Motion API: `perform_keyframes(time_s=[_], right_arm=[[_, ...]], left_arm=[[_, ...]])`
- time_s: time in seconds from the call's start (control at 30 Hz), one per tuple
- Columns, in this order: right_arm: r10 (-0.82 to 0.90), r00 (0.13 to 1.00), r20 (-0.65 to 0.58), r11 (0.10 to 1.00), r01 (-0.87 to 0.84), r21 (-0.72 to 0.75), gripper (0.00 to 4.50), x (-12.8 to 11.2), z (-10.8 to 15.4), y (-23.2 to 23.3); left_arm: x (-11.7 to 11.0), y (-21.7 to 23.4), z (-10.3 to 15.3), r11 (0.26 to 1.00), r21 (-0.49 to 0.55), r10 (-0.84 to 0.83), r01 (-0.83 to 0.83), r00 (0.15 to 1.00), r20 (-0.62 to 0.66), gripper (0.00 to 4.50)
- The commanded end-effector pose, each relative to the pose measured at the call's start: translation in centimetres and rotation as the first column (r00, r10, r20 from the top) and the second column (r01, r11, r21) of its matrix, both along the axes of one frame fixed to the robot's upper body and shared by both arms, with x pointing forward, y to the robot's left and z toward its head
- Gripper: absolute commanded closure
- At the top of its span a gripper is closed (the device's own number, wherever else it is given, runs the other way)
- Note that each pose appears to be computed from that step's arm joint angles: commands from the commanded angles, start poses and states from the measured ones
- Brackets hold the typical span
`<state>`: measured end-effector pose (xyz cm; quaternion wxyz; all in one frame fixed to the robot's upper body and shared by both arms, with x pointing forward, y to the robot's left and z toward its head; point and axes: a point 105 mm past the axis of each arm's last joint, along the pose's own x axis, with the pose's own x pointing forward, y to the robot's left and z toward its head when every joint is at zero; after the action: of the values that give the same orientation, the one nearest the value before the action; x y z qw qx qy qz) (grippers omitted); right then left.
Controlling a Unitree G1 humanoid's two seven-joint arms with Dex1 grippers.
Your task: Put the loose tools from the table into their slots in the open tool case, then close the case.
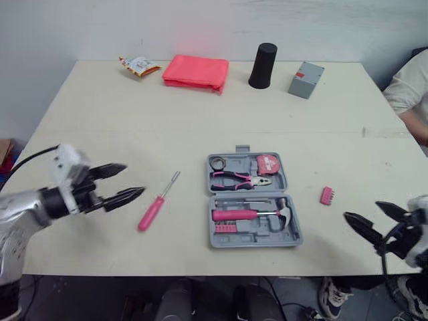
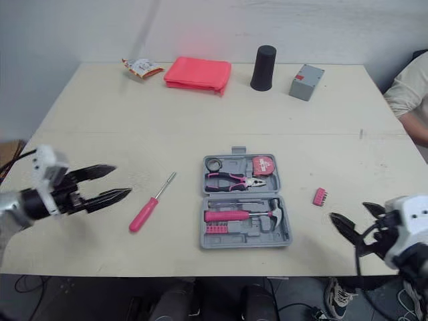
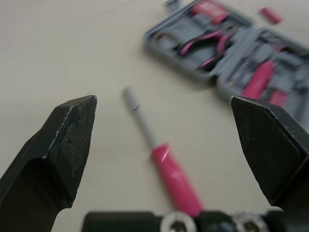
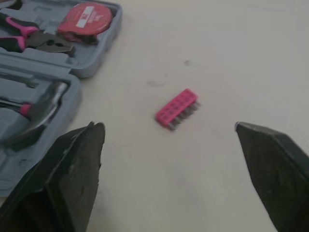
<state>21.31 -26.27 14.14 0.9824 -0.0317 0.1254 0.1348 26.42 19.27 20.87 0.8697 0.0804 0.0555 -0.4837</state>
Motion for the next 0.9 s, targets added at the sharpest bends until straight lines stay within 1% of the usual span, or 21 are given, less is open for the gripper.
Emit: perform_keyframes(time_s=[0.03,0.13,0.2,0.23,0.33,0.43,0.63,0.9], right_arm=[[-0.069,0.997,0.022,0.998,0.069,0.003,0.0,0.8,-0.1,2.1],[-0.132,0.991,0.018,0.991,0.131,0.013,0.0,1.7,-0.8,3.5],[-0.216,0.976,0.007,0.976,0.216,0.017,0.0,2.4,-1.4,3.4],[-0.256,0.967,-0.002,0.967,0.256,0.021,0.0,2.8,-1.9,3.4],[-0.303,0.953,-0.004,0.953,0.303,0.002,0.0,3.7,-2.5,3.7],[-0.376,0.927,-0.011,0.926,0.376,0.016,0.0,4.6,-3.1,3.4],[-0.415,0.909,-0.035,0.909,0.416,0.03,0.0,6.1,-4.9,4.0],[-0.48,0.877,-0.028,0.876,0.48,0.032,0.0,7.2,-5.7,3.4]], left_arm=[[-1.6,-4.3,2.0,0.964,0.002,-0.264,0.264,0.964,0.03,0.02],[-2.2,-7.2,3.6,0.906,0.016,-0.424,0.424,0.903,0.069,0.02],[-2.4,-8.7,4.3,0.866,0.024,-0.499,0.499,0.862,0.087,0.02],[-2.5,-9.3,4.5,0.848,0.023,-0.529,0.53,0.843,0.095,0.02],[-2.4,-10.7,5.0,0.808,0.028,-0.588,0.589,0.801,0.116,0.02],[-2.4,-12.2,5.0,0.772,0.037,-0.633,0.634,0.763,0.13,0.02],[-2.5,-13.6,4.8,0.746,0.014,-0.661,0.666,0.738,0.134,0.02],[-2.4,-14.1,4.8,0.736,0.009,-0.672,0.677,0.729,0.131,0.02]])
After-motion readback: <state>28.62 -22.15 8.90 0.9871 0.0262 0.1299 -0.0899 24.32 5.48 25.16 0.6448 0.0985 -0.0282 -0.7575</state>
